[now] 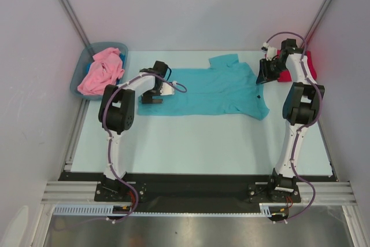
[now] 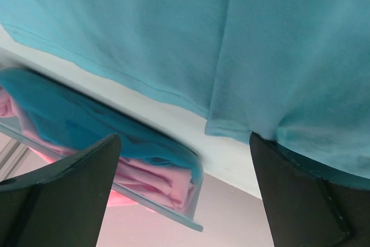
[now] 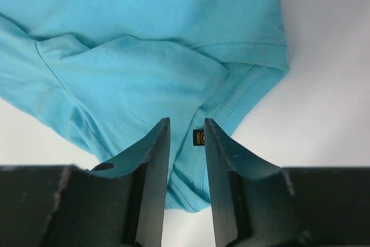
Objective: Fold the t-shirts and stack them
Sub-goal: Fold the tshirt
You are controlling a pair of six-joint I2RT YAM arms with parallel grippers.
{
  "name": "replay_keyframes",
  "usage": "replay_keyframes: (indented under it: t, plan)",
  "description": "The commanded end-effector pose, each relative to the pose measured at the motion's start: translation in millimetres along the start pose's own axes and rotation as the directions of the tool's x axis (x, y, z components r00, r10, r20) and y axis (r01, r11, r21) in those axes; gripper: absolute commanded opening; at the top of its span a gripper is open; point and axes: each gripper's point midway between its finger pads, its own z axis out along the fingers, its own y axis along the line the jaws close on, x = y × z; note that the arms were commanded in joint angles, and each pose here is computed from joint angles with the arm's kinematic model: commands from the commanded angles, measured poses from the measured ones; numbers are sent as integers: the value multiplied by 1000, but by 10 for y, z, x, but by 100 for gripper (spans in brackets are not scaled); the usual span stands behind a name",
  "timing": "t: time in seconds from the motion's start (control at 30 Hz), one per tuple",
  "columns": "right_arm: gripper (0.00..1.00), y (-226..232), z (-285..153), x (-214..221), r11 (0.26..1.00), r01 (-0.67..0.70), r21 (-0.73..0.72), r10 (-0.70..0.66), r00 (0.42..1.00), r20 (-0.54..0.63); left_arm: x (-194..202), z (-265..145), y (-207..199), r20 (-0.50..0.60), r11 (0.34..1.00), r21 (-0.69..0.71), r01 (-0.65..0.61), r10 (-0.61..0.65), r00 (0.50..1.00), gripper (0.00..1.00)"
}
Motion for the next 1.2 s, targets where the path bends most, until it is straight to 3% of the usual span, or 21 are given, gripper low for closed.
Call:
replay_keyframes:
  t: [0.0,0.37,0.6,0.7,0.77,0.83,1.0,1.1,1.17]
  plan:
    - [36,25,-125,-129,999,39,32,-40,999,32,44,-39,104,-24,998,-65,12,-14,1000,100]
    - [37,178,-365,-55,997,71,45,-73,996,47,135,-377,637,9,940,-314,132,-137,991,100]
    - [33,303,-386,443,983,172,61,-167,983,-76,53,-757,700,147,922,-347,173,-128,981,100]
    - [22,334,-378,688,976,209,57,-200,969,-142,-31,-836,539,197,940,-322,117,-55,979,100]
    - [5,350,-354,869,976,212,45,-200,961,-194,-88,-772,366,212,956,-286,64,-2,977,100]
    - [0,336,-364,956,972,229,49,-213,952,-221,-92,-731,238,216,965,-261,34,24,976,100]
    - [0,317,-412,1072,969,241,58,-218,941,-259,-193,-661,85,261,980,-201,10,44,964,93]
    - [1,292,-481,1061,964,255,72,-227,935,-271,-227,-616,44,266,983,-185,2,49,963,99]
    - [10,276,-525,1093,963,259,74,-227,929,-293,-245,-601,33,271,984,-177,1,48,961,100]
